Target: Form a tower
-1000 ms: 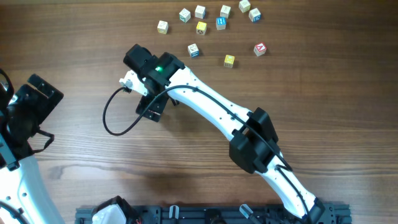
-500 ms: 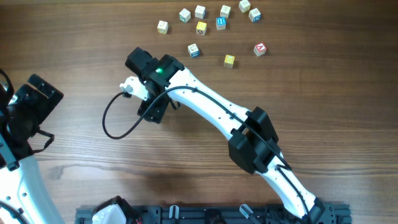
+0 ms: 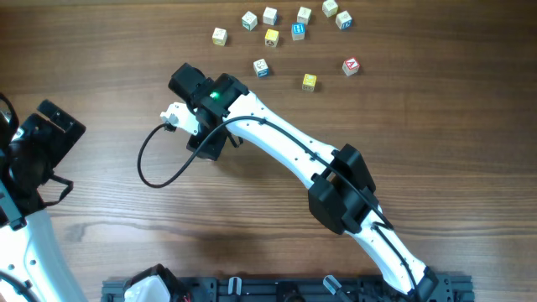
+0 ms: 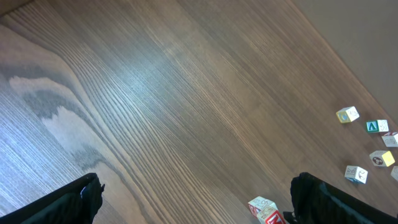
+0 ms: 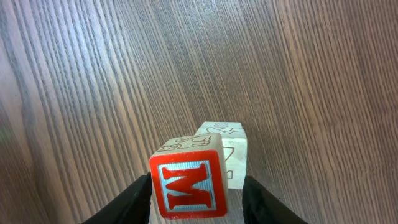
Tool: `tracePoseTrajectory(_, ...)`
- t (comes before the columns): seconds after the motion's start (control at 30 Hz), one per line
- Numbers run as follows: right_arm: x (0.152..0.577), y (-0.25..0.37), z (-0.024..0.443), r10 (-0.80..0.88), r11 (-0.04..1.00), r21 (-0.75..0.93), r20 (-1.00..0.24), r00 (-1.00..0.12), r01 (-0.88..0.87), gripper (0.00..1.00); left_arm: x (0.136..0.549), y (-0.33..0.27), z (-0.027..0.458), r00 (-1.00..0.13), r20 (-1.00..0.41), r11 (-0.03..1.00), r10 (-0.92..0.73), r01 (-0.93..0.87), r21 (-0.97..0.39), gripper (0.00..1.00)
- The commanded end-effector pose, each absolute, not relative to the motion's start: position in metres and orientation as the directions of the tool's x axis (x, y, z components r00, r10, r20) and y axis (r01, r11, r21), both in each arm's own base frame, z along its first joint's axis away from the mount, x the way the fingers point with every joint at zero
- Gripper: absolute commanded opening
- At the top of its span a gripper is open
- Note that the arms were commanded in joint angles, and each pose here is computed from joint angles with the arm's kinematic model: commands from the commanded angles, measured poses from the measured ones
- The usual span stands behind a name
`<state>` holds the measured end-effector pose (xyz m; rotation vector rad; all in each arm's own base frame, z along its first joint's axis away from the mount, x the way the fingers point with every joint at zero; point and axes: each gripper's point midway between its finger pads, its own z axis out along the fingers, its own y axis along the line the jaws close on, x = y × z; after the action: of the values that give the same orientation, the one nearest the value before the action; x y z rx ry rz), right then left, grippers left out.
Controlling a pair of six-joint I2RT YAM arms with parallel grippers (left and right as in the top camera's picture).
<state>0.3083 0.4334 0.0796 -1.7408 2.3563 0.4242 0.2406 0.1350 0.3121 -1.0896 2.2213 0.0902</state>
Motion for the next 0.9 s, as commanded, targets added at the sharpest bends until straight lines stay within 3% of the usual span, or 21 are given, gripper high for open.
tracePoseTrajectory(0.0,0.306,0.436,0.093,-0.898,0.248,0.121,-0.343,-0.275,-0.961,0.45,0.241,0.135,0.316,-0.427,-0.587,0.648,-0.687,-0.726,-0.23,1.0)
tracePoseTrajectory(0.4,0.314,0.433,0.092,-0.9,0.269,0.08,-0.335,-0.28,-0.96,0.34,0.241,0.135,0.316,-0.427,-0.587,0.648,-0.687,-0.726,-0.23,1.0)
tracePoseTrajectory(0.87,0.322,0.429,0.092,-0.89,0.322,0.053,-0.324,-0.321,-0.945,0.34,0.241,0.135,0.316,-0.427,-0.587,0.648,-0.687,-0.726,-0.23,1.0)
